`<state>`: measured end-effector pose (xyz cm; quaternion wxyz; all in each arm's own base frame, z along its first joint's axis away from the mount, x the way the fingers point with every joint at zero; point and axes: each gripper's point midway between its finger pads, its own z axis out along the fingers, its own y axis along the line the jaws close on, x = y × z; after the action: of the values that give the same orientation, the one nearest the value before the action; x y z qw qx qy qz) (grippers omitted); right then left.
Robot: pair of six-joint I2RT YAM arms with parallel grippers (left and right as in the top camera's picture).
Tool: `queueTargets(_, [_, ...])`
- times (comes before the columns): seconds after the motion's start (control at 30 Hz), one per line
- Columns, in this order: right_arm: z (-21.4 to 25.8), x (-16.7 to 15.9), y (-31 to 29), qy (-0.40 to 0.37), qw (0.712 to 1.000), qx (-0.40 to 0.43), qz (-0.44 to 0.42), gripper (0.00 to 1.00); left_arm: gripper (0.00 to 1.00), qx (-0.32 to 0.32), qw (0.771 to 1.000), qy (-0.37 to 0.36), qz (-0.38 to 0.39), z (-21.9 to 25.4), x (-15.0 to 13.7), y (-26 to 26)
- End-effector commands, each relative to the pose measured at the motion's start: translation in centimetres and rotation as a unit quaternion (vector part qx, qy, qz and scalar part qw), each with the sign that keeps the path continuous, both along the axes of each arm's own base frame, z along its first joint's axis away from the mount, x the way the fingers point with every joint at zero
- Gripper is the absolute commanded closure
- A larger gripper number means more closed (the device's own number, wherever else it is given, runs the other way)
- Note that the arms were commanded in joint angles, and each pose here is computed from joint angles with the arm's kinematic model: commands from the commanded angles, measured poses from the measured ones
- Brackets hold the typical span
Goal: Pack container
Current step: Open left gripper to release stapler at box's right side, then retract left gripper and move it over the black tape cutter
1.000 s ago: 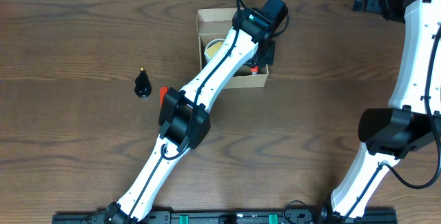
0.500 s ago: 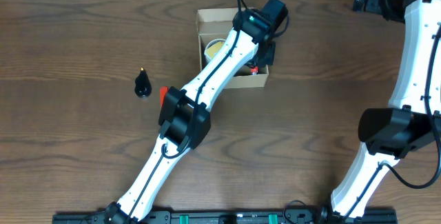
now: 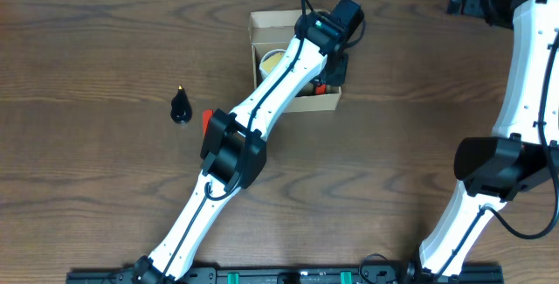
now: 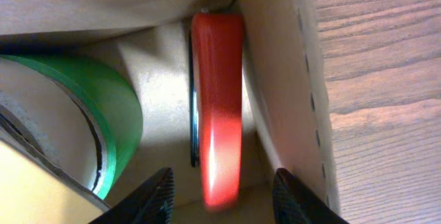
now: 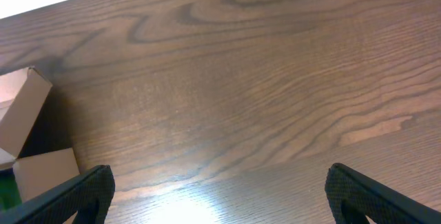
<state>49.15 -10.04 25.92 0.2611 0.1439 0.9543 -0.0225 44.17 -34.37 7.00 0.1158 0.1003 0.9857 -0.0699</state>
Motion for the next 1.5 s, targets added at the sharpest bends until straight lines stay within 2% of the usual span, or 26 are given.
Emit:
queueTargets(0.0, [-0.3, 0.1, 0.1, 0.003, 1.000, 0.005, -0.004, 0.01, 0.55, 0.010, 1.000, 0.000, -0.009, -0.2, 0.0, 0.4])
queueTargets(0.1, [-0.3, 0.1, 0.1, 0.003, 1.000, 0.005, -0.004, 0.01, 0.62, 0.009, 1.000, -0.005, -0.018, 0.4, 0.0, 0.4])
queueTargets(0.23, [-0.3, 0.1, 0.0, 0.003, 1.000, 0.005, -0.004, 0.01, 0.65, 0.013, 0.999, -0.040, -0.016, 3.3, 0.7, 0.9])
queueTargets(0.5, [-0.3, 0.1, 0.1, 0.003, 1.000, 0.005, -0.004, 0.01, 0.62, 0.032, 0.989, -0.142, 0.000, 12.8, 1.2, 3.8])
queueTargets(0.77, [-0.3, 0.1, 0.1, 0.003, 1.000, 0.005, -0.004, 0.01, 0.56, 0.096, 0.972, -0.208, 0.043, 21.6, -0.9, 11.1])
queueTargets(1.0, [-0.3, 0.1, 0.1, 0.003, 1.000, 0.005, -0.004, 0.01, 0.54, 0.142, 0.971, -0.166, 0.101, 23.8, -2.7, 20.5])
queueTargets(1.1, [-0.3, 0.1, 0.1, 0.003, 1.000, 0.005, -0.004, 0.01, 0.61, 0.127, 0.974, -0.127, 0.136, 23.4, -3.2, 23.8])
queueTargets(1.2, [-0.3, 0.1, 0.1, 0.003, 1.000, 0.005, -0.004, 0.01, 0.67, 0.095, 0.981, -0.099, 0.136, 23.2, -3.5, 25.7])
queueTargets(1.33, [-0.3, 0.1, 0.1, 0.003, 1.000, 0.005, -0.004, 0.01, 0.63, 0.113, 0.979, -0.075, 0.154, 22.6, -4.6, 28.8])
queueTargets(1.47, [-0.3, 0.1, 0.1, 0.003, 1.000, 0.005, -0.004, 0.01, 0.60, 0.165, 0.970, -0.026, 0.176, 20.4, -6.6, 32.2])
